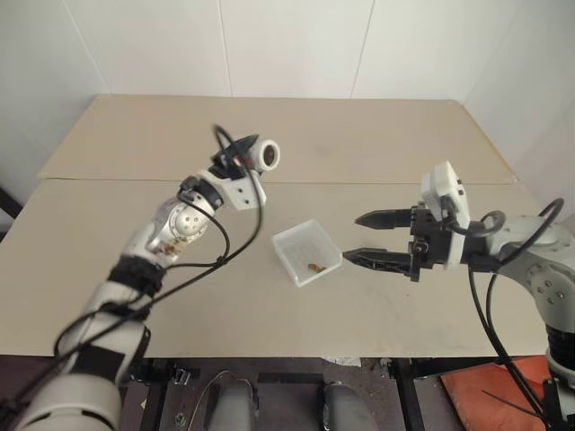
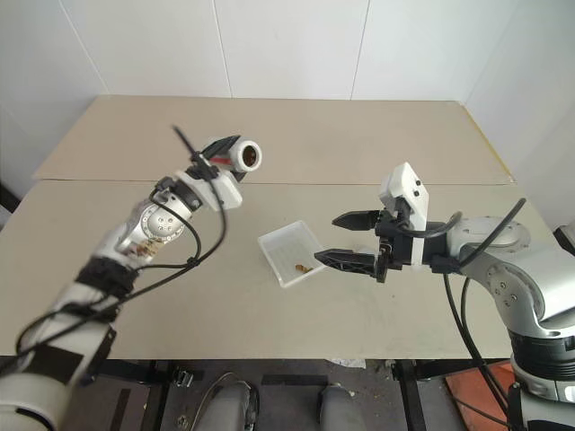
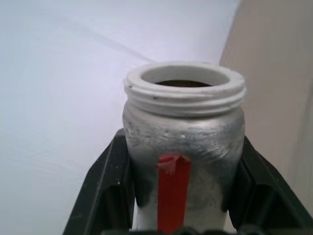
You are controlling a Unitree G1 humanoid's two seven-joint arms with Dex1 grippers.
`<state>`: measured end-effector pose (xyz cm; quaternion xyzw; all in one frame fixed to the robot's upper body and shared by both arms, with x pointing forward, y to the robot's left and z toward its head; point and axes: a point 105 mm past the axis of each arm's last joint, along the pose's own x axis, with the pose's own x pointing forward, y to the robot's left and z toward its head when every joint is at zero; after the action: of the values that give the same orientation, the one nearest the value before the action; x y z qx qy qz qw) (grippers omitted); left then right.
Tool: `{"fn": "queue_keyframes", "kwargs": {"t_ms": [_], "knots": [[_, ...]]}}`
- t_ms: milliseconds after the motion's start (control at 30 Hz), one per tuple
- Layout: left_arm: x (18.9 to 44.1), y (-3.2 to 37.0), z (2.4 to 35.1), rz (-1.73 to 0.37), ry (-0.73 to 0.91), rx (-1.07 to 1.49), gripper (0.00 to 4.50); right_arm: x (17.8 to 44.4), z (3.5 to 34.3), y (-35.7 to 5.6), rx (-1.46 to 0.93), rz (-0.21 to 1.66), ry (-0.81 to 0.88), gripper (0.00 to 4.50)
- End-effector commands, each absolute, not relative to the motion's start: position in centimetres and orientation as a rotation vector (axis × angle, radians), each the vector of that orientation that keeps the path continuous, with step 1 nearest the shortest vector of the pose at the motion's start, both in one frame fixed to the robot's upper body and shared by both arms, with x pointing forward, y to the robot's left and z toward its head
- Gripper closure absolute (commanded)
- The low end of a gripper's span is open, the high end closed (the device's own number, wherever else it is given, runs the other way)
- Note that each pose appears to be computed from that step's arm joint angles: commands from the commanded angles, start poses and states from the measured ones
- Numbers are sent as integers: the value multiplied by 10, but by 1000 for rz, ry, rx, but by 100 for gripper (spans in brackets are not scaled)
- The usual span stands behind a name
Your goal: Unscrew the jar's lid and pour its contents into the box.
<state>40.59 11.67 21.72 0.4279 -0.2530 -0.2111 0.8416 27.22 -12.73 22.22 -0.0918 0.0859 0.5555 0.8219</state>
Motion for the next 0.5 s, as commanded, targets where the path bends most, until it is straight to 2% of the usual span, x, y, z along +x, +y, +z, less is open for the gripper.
{"fn": "queue_keyframes", "kwargs": {"t_ms": [33,167,500], "knots": [[401,135,233,-412,-407,443,252,273,231,-125,-216,1187,124,5],[396,142,217,-407,-310,230,252,279,231,-123,-200,1161,108,5],[390,141,171,-408,-214,47,252,283,231,-123,-209,1134,84,5]]}}
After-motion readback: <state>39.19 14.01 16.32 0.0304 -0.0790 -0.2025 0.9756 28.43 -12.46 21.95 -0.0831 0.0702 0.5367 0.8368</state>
